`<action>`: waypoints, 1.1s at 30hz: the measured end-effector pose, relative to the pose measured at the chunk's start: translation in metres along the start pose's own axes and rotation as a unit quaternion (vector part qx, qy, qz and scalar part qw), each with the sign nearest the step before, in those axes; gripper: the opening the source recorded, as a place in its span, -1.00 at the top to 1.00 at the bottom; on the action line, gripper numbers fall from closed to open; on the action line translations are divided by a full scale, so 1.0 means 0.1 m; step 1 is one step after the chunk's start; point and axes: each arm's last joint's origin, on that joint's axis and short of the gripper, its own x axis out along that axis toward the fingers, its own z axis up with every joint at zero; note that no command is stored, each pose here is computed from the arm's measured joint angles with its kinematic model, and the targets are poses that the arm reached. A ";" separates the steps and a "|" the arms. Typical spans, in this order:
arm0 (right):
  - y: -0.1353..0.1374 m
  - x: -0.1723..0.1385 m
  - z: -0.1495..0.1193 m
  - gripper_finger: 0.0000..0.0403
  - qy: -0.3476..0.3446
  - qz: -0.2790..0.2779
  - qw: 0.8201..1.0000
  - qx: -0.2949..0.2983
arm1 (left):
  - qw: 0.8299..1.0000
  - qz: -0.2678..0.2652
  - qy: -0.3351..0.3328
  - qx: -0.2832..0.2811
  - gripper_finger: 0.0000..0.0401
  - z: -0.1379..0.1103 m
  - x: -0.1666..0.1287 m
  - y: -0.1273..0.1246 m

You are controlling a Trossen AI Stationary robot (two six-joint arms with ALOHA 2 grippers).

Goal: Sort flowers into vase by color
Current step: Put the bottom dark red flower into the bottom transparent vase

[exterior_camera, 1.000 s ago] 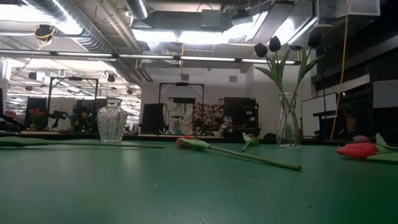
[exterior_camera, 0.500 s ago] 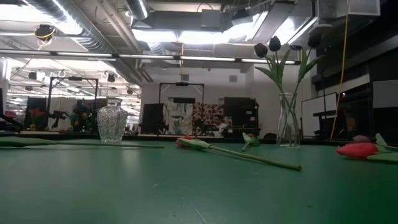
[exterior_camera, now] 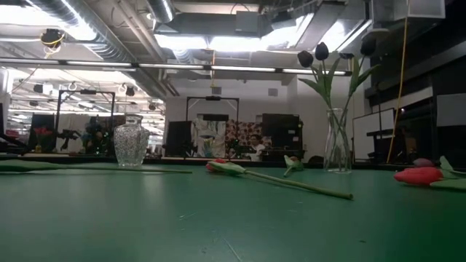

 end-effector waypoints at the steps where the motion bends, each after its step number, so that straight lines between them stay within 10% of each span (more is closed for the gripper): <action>1: 0.03 0.01 0.02 0.98 -0.001 0.007 1.000 0.000 | 1.000 -0.005 0.000 -0.003 0.56 0.05 -0.04 0.05; 33: 0.18 0.79 0.12 0.98 0.005 0.048 0.995 -0.087 | 0.997 -0.048 0.005 -0.059 0.55 0.70 -0.18 1.19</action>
